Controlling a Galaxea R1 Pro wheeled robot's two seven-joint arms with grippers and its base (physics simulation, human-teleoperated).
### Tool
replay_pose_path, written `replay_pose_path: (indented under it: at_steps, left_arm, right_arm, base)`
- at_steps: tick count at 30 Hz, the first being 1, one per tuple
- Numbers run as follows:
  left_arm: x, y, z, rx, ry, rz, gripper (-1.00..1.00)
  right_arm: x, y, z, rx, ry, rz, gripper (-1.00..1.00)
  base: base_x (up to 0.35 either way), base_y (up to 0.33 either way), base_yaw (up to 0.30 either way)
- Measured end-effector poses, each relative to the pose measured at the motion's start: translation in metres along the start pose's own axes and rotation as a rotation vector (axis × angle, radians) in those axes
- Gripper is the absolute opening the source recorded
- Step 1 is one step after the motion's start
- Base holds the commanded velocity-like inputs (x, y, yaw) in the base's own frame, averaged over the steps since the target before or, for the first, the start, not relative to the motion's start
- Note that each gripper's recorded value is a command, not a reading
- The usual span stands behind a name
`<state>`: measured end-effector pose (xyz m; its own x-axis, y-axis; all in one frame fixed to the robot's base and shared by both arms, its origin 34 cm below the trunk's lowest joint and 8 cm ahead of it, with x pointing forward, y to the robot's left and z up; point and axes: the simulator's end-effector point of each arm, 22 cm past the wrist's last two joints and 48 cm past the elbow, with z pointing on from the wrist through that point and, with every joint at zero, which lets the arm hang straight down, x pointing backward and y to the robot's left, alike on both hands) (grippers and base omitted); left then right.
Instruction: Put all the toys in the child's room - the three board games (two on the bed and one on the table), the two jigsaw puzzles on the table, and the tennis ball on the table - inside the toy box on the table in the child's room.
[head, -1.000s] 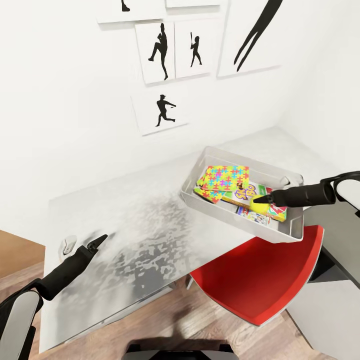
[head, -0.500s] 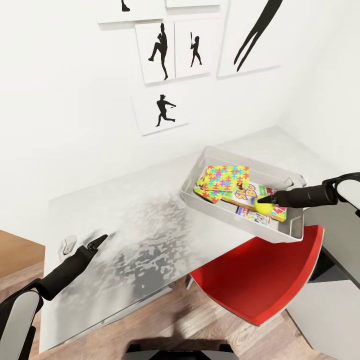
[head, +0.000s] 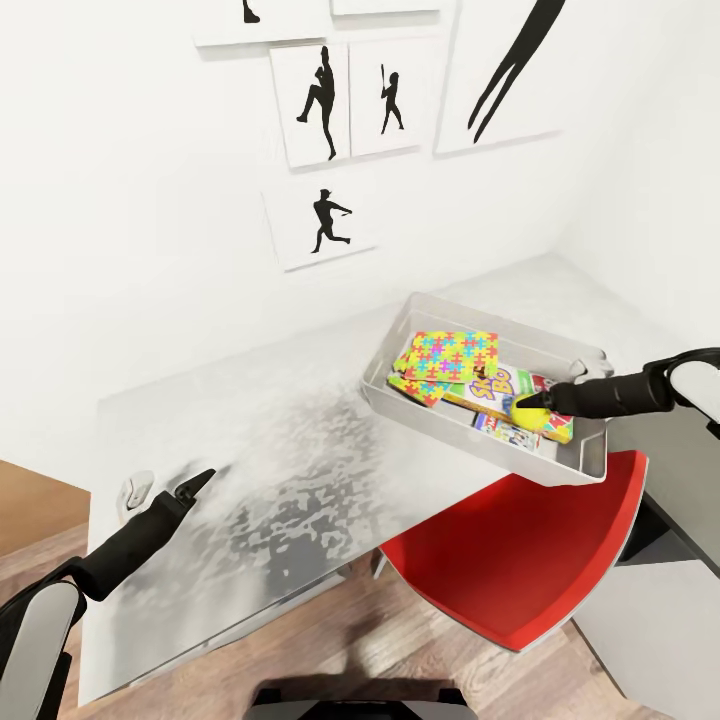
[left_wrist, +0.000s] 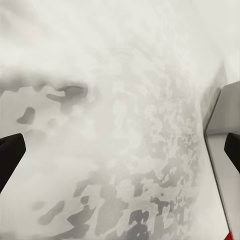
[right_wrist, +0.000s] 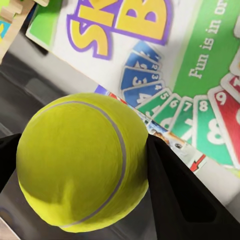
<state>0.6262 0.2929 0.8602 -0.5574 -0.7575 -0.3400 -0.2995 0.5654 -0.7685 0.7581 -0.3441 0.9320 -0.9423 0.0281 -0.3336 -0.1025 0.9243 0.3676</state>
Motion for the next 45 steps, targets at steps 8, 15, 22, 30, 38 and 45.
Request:
replay_pose_path:
  at_steps: [8,15,22,30,38,45]
  left_arm:
    - [0.0,0.0,0.0,0.0,0.0,0.0,1.0]
    - [0.0,0.0,0.0,0.001,0.0,-0.001,1.0]
    - [0.0,0.0,0.0,0.001,0.0,-0.001,1.0]
    - [0.0,0.0,0.0,0.002,0.0,-0.002,1.0]
    - [0.0,0.0,0.0,0.001,0.0,-0.001,1.0]
    - [0.0,0.0,0.0,0.001,0.0,-0.001,1.0]
  right_arm:
    - [0.001,0.008,0.006,-0.016,0.006,-0.004,-1.0]
    - [0.002,0.019,0.012,-0.034,0.008,-0.011,-1.0]
    - [0.002,0.024,0.014,-0.044,0.01,-0.015,-1.0]
    - [0.003,0.03,0.018,-0.054,0.013,-0.018,-1.0]
    - [0.003,0.031,0.019,-0.057,0.014,-0.018,-1.0]
    - [0.004,0.033,0.021,-0.06,0.016,-0.018,-1.0]
  base:
    - [0.0,0.0,0.0]
    - [0.0,0.0,0.0]
    - [0.0,0.0,0.0]
    - [0.0,0.0,0.0]
    - [0.0,0.0,0.0]
    - [0.0,0.0,0.0]
